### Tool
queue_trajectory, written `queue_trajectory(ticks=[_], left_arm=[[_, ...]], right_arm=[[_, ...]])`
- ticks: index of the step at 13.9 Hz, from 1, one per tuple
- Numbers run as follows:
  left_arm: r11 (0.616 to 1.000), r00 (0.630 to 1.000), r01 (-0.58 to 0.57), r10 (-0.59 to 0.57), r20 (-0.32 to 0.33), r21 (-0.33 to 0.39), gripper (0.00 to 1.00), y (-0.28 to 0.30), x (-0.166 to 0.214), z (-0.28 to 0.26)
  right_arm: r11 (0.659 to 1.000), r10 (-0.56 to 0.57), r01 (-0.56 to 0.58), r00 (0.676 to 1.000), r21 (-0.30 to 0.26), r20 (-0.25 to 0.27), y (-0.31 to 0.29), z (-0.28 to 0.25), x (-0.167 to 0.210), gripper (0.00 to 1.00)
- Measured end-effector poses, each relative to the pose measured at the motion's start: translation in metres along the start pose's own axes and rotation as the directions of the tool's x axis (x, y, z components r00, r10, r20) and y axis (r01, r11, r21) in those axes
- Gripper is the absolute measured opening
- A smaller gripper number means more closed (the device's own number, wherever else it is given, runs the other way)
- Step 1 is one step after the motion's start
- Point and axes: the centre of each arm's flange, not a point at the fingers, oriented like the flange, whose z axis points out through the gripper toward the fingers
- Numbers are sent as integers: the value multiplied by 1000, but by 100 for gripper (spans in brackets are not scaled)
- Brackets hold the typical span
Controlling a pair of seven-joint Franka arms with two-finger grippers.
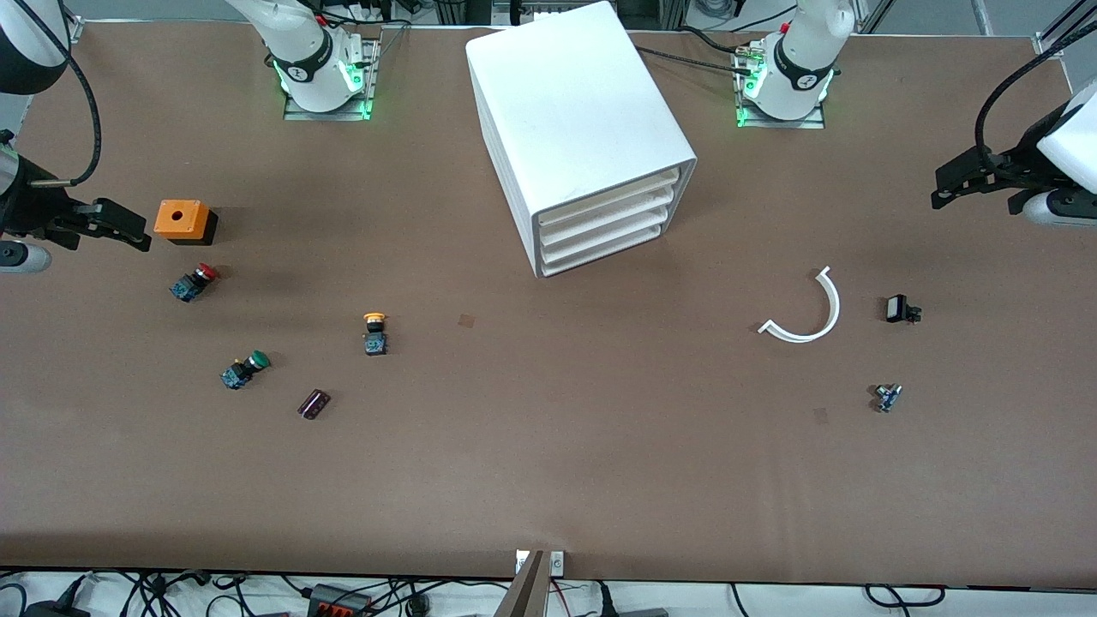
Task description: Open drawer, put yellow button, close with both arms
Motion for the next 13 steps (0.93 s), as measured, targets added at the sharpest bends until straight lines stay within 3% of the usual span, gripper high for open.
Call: queue_trajectory(ticks=[7, 13], left_arm=[[1000, 1000, -5, 5, 4, -17, 100, 4, 1, 2], [977, 994, -63, 80, 77, -202, 100, 57, 19, 32]], right_arm=[[999, -36, 36, 999, 1, 1, -21, 1, 1, 100], [998, -58, 58, 998, 24, -1, -39, 33, 21, 100]])
